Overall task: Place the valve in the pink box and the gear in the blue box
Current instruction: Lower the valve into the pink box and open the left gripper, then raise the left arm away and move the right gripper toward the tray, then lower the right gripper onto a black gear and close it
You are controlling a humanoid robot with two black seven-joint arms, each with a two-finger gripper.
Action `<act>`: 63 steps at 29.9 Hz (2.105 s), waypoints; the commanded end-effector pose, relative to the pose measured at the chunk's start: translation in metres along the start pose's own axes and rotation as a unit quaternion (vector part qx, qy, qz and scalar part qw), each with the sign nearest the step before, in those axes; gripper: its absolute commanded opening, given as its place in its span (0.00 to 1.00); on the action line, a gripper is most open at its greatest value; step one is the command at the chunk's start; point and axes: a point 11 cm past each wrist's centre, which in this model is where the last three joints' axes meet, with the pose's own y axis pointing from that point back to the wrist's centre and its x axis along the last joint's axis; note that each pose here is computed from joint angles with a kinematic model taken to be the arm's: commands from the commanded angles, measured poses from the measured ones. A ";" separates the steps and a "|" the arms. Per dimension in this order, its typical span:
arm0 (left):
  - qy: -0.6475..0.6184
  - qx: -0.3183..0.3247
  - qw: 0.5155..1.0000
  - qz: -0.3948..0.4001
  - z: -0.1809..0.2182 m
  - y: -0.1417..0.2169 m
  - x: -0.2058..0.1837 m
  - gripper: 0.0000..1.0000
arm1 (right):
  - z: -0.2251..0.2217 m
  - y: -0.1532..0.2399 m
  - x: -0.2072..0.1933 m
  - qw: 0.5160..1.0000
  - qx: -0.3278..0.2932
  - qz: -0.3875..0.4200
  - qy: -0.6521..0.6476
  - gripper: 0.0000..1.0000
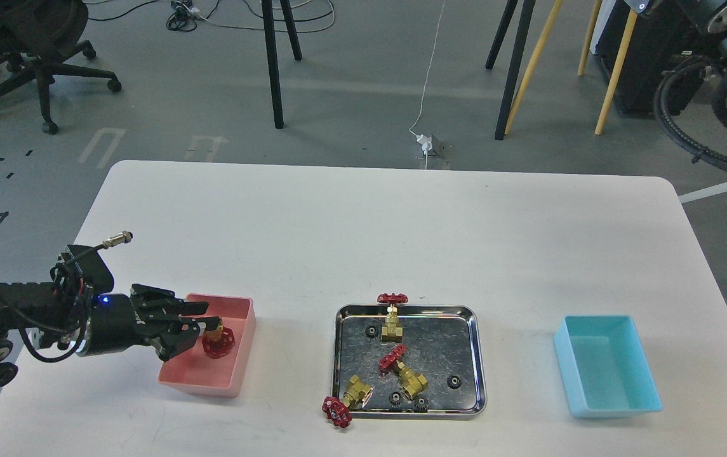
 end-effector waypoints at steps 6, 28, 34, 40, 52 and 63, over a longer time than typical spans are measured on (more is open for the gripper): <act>0.029 0.031 0.997 0.067 -0.011 0.026 0.034 0.76 | 0.043 0.005 -0.009 0.991 -0.102 -0.024 0.080 1.00; 0.559 -0.369 0.688 0.279 0.132 -0.116 0.288 0.87 | 0.231 0.159 -0.108 0.459 -0.458 -0.421 0.635 0.99; 0.563 -0.371 0.687 0.270 0.146 -0.130 0.283 0.96 | 0.257 0.193 -0.108 0.402 -0.486 -0.454 0.629 0.88; 0.549 -0.367 0.700 0.270 0.148 -0.130 0.282 0.99 | 0.289 0.205 -0.134 0.353 -0.458 -0.512 0.635 0.63; 0.549 -0.367 0.700 0.271 0.147 -0.130 0.282 0.99 | 0.324 0.223 -0.152 0.303 -0.447 -0.563 0.626 0.51; 0.549 -0.367 0.700 0.271 0.147 -0.130 0.282 0.99 | 0.335 0.218 -0.138 0.288 -0.454 -0.550 0.640 0.36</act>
